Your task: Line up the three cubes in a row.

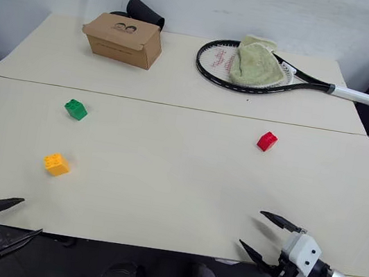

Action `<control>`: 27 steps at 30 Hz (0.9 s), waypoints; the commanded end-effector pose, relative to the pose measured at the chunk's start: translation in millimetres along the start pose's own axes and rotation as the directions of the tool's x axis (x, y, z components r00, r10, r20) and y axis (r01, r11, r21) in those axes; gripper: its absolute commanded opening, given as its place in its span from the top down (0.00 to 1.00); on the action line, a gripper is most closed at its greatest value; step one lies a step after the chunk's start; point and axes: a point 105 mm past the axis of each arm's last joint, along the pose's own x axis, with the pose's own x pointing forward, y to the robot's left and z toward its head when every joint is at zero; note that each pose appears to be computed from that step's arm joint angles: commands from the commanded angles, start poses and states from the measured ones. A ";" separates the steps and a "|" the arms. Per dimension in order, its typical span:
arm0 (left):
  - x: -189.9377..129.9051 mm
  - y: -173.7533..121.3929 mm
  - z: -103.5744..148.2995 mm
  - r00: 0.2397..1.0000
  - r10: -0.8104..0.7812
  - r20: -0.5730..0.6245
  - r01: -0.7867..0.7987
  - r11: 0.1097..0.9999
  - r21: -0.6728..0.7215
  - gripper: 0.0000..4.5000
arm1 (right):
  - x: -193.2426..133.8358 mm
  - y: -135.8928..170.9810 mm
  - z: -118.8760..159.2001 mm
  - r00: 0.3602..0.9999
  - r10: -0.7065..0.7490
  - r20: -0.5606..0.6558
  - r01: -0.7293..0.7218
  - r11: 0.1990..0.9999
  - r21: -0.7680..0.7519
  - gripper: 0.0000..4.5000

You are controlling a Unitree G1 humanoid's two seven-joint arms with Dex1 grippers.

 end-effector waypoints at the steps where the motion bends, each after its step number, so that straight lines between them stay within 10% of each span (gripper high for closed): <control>1: 1.6 -6.1 10.1 0.998 -0.040 0.047 0.043 0.998 -0.054 0.00 | 2.6 -14.7 15.1 0.994 -0.098 0.054 0.098 0.995 0.010 0.00; 13: 69.1 -48.3 101.0 0.889 -0.244 0.387 0.305 0.947 -0.101 0.00 | -38.7 -72.1 -0.6 0.842 -0.540 0.003 0.532 0.830 0.168 0.00; 27: 108.8 -64.5 135.0 0.799 -0.387 0.461 0.445 0.895 -0.019 0.00 | 85.4 -173.6 32.9 0.942 -0.329 0.071 0.312 0.932 0.186 0.00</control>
